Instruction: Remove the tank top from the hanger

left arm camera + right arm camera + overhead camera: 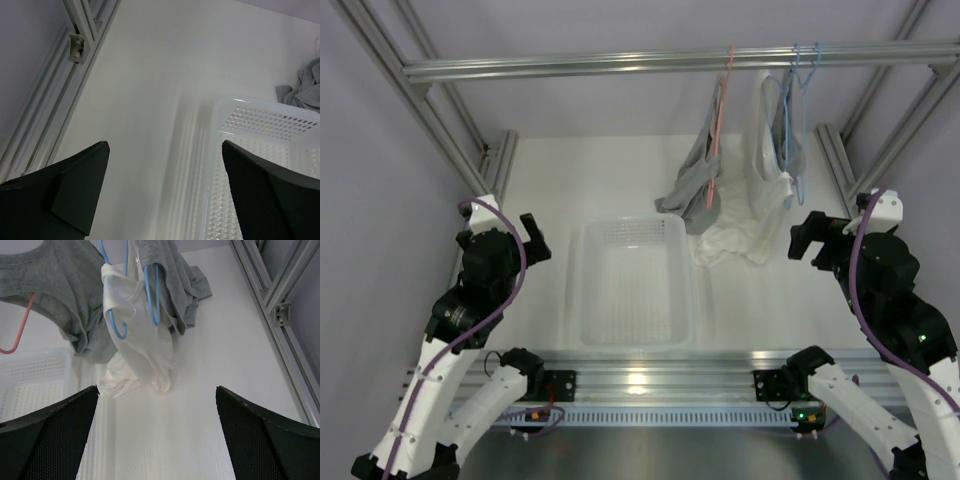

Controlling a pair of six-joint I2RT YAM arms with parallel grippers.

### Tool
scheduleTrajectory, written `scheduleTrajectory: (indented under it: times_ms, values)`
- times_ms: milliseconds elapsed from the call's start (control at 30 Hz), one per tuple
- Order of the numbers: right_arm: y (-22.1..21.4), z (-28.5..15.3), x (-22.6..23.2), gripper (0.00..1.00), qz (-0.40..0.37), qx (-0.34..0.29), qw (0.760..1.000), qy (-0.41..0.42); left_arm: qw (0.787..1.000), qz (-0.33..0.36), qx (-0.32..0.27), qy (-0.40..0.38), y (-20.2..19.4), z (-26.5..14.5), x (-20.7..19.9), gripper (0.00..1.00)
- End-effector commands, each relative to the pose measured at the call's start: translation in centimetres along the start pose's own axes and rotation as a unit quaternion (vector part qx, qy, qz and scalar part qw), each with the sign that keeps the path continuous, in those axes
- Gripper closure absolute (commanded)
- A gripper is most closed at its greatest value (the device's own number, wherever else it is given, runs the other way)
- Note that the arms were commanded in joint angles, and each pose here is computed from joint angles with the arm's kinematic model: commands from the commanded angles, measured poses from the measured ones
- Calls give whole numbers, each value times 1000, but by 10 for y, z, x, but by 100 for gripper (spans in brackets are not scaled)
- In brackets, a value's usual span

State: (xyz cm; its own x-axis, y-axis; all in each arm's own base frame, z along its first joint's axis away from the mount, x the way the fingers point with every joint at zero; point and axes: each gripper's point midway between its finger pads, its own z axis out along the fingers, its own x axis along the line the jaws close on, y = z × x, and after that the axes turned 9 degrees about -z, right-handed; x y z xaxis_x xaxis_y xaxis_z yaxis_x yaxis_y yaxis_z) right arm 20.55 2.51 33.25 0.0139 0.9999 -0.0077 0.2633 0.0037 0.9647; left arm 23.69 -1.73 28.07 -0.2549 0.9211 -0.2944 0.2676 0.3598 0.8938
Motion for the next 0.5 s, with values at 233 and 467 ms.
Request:
scheduleTrajectory:
  times_ms: [233,467]
  values:
    - [30,-8,3,1,22,-42,999,12,1000,-12,-2,-19,-1,1,-8,1]
    - [115,-23,71,1,37,-107,976,188,999,-15,2,-34,-2,-1,-12,1]
